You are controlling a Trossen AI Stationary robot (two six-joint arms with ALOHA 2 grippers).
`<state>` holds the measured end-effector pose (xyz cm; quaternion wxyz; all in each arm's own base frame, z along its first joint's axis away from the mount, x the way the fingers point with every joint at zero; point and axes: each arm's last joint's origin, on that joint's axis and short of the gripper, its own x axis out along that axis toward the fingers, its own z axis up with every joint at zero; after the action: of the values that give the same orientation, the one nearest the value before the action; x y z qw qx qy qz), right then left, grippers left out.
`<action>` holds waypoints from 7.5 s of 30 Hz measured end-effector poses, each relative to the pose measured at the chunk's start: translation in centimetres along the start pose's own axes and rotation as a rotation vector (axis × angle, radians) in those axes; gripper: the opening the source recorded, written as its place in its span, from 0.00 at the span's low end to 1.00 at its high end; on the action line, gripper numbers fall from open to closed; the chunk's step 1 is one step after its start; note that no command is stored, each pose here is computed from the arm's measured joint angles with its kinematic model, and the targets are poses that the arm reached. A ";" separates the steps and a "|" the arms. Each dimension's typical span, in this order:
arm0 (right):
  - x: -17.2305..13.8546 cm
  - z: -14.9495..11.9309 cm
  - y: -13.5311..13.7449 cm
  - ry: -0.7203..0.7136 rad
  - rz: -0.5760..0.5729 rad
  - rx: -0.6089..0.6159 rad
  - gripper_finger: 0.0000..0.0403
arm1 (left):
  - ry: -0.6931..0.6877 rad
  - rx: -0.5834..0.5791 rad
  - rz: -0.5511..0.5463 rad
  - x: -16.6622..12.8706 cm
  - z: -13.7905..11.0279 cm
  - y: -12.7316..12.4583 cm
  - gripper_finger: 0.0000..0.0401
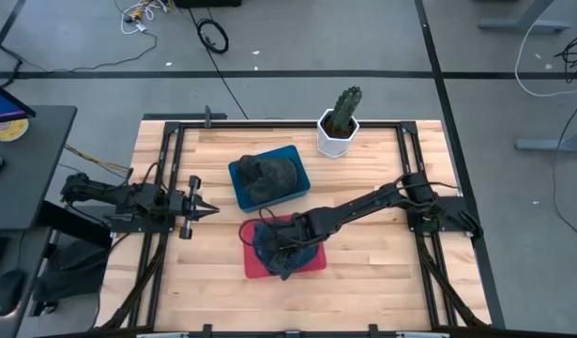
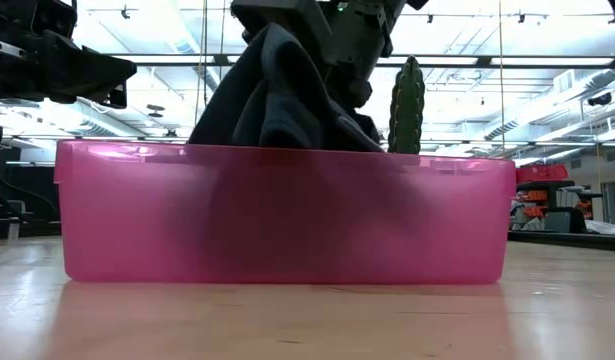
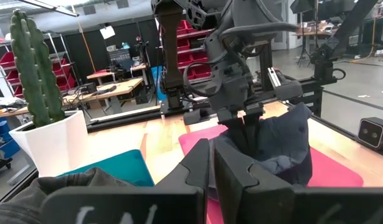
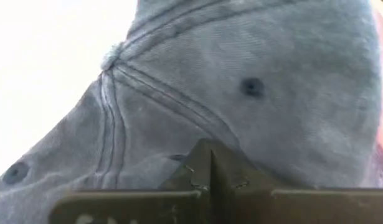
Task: Pick & Place hat
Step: Put the blue cap into the pink bin, then return to Home Position
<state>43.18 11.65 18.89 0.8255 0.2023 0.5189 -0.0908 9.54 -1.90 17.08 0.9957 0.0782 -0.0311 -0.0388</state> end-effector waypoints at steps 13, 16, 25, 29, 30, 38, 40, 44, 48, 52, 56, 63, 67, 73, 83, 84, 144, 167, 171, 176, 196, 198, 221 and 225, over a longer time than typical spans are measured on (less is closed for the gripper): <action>2.4 -0.4 -1.6 0.059 0.004 -0.056 0.00 | -0.001 0.000 0.000 0.0 0.0 0.0 0.06; 1.3 -0.4 -1.3 0.046 0.007 -0.088 0.00 | -0.001 0.000 0.000 0.0 0.0 0.0 0.06; -3.7 0.6 -0.5 -0.098 0.020 -0.179 0.00 | -0.002 0.000 0.000 0.0 0.0 0.0 0.06; -4.8 1.3 -1.0 -0.191 -0.070 -0.222 0.00 | -0.002 0.000 0.000 0.0 0.0 0.0 0.06; -4.8 1.5 -1.2 -0.200 -0.079 -0.230 0.00 | -0.002 0.000 0.000 0.0 0.0 0.0 0.06; -2.1 3.0 -3.1 -0.224 -0.008 -0.229 0.00 | -0.002 0.000 0.001 0.0 0.0 0.0 0.06; -0.7 2.8 -3.7 -0.186 0.010 -0.225 0.00 | -0.002 0.000 0.001 0.0 0.0 0.0 0.06; 2.1 1.7 -4.8 -0.108 0.047 -0.221 0.00 | -0.002 0.000 0.001 0.0 0.0 0.0 0.06; 2.9 1.5 -5.1 -0.103 0.061 -0.221 0.00 | -0.002 0.000 0.001 0.0 0.0 0.0 0.06; 2.3 1.6 -5.0 -0.123 0.061 -0.238 0.00 | -0.001 0.000 0.000 0.0 0.0 0.0 0.06; 0.4 2.1 -4.7 -0.167 0.081 -0.248 0.00 | -0.002 0.000 0.000 0.0 0.0 0.0 0.06; -3.7 1.7 -3.1 -0.210 0.121 -0.301 0.00 | -0.002 0.000 0.000 0.0 0.0 0.0 0.06; -6.0 0.5 -1.5 -0.208 0.149 -0.348 0.00 | -0.001 0.000 0.000 0.0 0.0 0.0 0.06; -6.5 -2.4 1.6 -0.161 0.218 -0.456 0.00 | -0.001 0.000 0.000 0.0 0.0 0.0 0.06; -1.3 -3.5 1.5 -0.053 0.140 -0.427 0.00 | -0.001 0.000 0.000 0.0 0.0 0.0 0.06; -0.7 -3.6 1.3 -0.035 0.141 -0.422 0.00 | -0.001 0.000 0.000 0.0 0.0 0.0 0.06; -20.4 -10.6 -12.0 -0.944 0.300 -0.584 0.09 | -0.001 0.000 0.000 0.0 0.0 0.0 0.06; -22.1 -21.9 -20.2 -1.399 0.411 -0.487 0.09 | -0.001 0.000 0.000 0.0 0.0 0.0 0.06; -21.4 -22.9 -20.8 -1.453 0.423 -0.490 0.09 | -0.001 0.000 0.000 0.0 0.0 0.0 0.06; -20.1 -23.0 -20.9 -1.532 0.415 -0.504 0.09 | 0.000 0.000 -0.001 0.0 0.0 0.0 0.06; -15.0 -23.7 -21.2 -1.240 0.316 -0.593 0.09 | 0.000 0.000 -0.001 0.0 0.0 0.0 0.06; -14.5 -23.9 -21.3 -1.177 0.310 -0.605 0.09 | 0.000 0.000 0.000 0.0 0.0 0.0 0.06; -13.9 -24.1 -21.4 -1.094 0.355 -0.531 0.09 | 0.000 0.000 0.000 0.0 0.0 0.0 0.06; -13.9 -24.1 -21.4 -1.094 0.355 -0.531 0.09 | 0.000 0.000 -0.001 0.0 0.0 0.0 0.06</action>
<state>9.50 1.83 17.04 0.9959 -0.0022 -0.0147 0.0889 9.53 -1.91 17.08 0.9957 0.0783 -0.0311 -0.0391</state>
